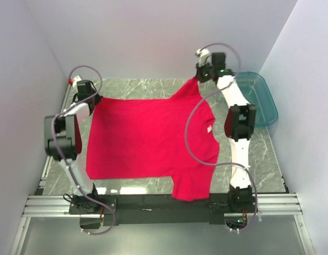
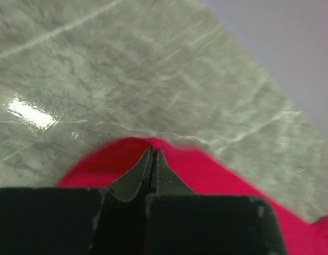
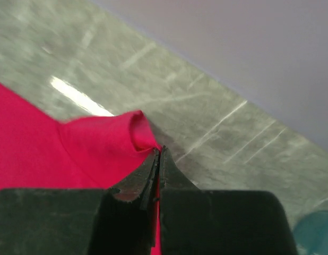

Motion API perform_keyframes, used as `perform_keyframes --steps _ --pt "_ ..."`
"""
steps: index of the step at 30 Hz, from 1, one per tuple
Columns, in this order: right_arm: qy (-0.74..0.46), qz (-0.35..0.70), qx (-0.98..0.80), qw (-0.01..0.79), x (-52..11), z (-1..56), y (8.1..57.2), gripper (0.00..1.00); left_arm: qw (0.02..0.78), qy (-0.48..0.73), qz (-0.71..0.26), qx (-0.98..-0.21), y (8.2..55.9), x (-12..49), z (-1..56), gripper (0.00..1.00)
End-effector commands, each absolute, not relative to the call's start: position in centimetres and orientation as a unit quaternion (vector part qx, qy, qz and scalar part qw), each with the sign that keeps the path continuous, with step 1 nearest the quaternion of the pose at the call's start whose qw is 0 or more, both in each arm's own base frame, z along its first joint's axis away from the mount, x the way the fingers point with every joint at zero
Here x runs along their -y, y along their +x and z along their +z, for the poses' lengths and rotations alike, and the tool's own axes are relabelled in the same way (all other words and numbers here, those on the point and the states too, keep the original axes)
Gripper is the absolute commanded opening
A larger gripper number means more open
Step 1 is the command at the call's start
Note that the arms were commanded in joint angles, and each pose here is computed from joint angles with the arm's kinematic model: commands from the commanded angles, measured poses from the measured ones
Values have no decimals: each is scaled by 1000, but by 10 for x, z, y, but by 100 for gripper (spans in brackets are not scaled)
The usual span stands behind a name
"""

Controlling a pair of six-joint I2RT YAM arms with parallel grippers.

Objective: Fold and stack the t-shirts
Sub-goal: Flatten the tshirt out

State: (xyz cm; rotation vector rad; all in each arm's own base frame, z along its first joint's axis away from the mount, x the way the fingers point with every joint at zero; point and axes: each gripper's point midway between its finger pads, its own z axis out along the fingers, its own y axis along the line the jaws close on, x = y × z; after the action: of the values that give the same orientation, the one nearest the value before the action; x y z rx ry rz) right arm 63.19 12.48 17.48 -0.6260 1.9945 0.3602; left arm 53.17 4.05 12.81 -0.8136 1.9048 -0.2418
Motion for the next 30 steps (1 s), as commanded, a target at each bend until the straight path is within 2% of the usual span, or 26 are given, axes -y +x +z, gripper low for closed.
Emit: perform_keyframes --steps 1,5,12,20,30 --pt "-288 55 -784 547 -142 225 646 0 526 -333 -101 -776 562 -45 139 0" --pt "-302 -13 -770 561 -152 217 658 0 498 -339 -91 -793 580 -48 107 0" --pt "-283 -32 -763 581 -149 214 675 0 478 -342 -89 -804 603 -49 89 0" --pt "-265 -9 -772 578 -137 217 668 0 478 -353 -85 -800 610 -66 93 0" --pt "-295 49 -762 574 -130 239 637 0 474 -345 -110 -803 607 -75 94 0"
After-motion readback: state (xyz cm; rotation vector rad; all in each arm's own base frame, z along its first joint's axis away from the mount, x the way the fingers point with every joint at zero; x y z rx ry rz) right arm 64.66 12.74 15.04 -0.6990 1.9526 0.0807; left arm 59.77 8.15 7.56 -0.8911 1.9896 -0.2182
